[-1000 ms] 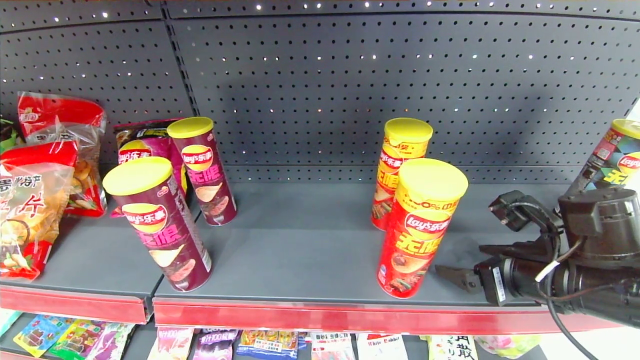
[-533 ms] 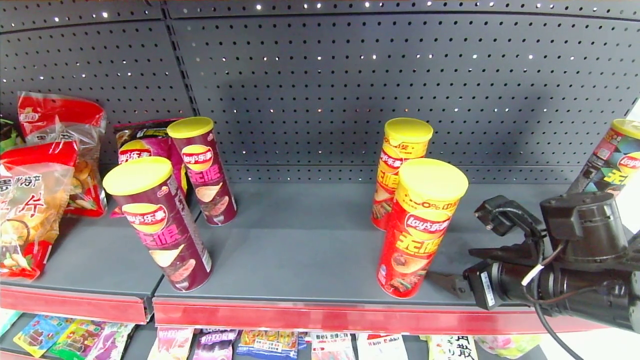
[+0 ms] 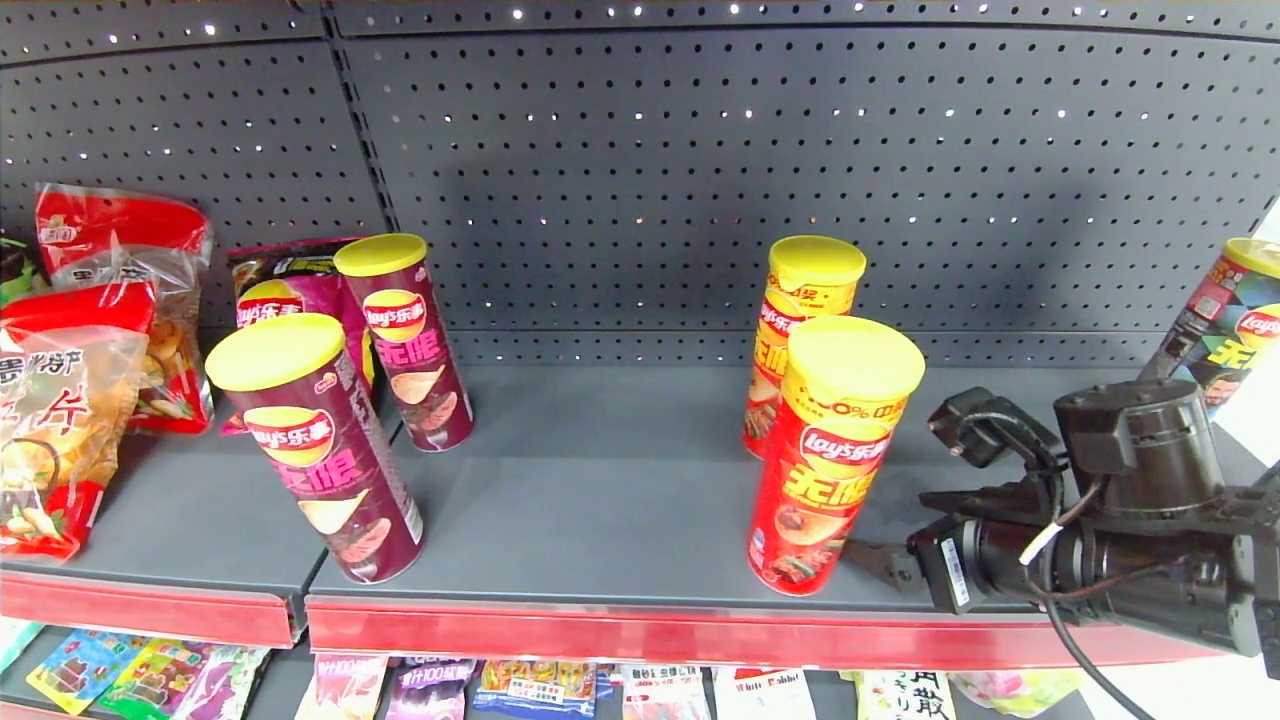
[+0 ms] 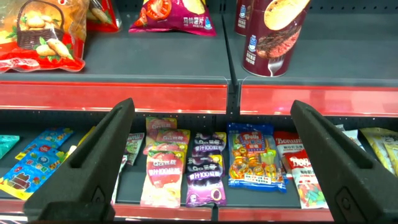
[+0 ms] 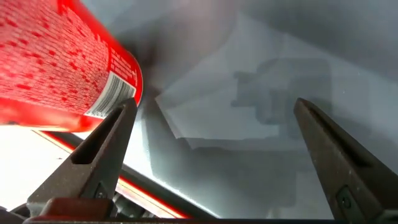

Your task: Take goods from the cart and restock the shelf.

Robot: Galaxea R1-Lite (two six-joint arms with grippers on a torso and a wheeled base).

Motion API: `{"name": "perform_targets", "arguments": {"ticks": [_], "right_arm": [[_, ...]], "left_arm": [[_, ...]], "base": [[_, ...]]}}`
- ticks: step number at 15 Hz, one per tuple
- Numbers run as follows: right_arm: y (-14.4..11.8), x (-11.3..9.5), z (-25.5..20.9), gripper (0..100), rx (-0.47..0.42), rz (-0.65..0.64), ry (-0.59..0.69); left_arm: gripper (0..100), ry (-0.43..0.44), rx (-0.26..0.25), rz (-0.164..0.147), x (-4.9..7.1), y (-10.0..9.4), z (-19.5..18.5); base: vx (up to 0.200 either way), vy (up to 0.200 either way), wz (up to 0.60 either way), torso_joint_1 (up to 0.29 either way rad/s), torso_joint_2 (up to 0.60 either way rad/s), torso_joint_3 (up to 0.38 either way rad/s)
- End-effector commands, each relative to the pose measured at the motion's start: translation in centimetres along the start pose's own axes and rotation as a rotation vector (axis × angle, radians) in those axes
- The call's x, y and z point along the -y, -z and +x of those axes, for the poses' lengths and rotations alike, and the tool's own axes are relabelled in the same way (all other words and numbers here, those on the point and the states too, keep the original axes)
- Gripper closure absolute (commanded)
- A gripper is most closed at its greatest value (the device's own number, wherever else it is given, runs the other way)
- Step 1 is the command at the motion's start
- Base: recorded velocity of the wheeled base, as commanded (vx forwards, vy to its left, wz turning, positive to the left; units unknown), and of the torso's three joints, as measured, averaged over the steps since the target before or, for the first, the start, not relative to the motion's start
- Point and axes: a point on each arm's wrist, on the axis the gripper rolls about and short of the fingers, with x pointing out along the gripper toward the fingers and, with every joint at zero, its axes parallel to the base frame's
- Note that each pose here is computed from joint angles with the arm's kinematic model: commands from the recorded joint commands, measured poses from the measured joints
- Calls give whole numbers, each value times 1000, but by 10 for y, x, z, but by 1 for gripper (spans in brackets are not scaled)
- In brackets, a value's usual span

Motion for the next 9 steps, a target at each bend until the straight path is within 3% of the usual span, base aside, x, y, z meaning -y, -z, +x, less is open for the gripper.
{"name": "perform_targets", "arguments": {"ticks": [1,9], "right_arm": [[1,-2,2,0,-6,-5,-7],[-2,-3,4,0,0,-6,-10]], "left_arm": [[0,0,-1,0,0,0,0],[0,0,-1,0,0,0,0]], "base": [[0,0,0,0,0,0],[0,0,0,0,0,0]]}}
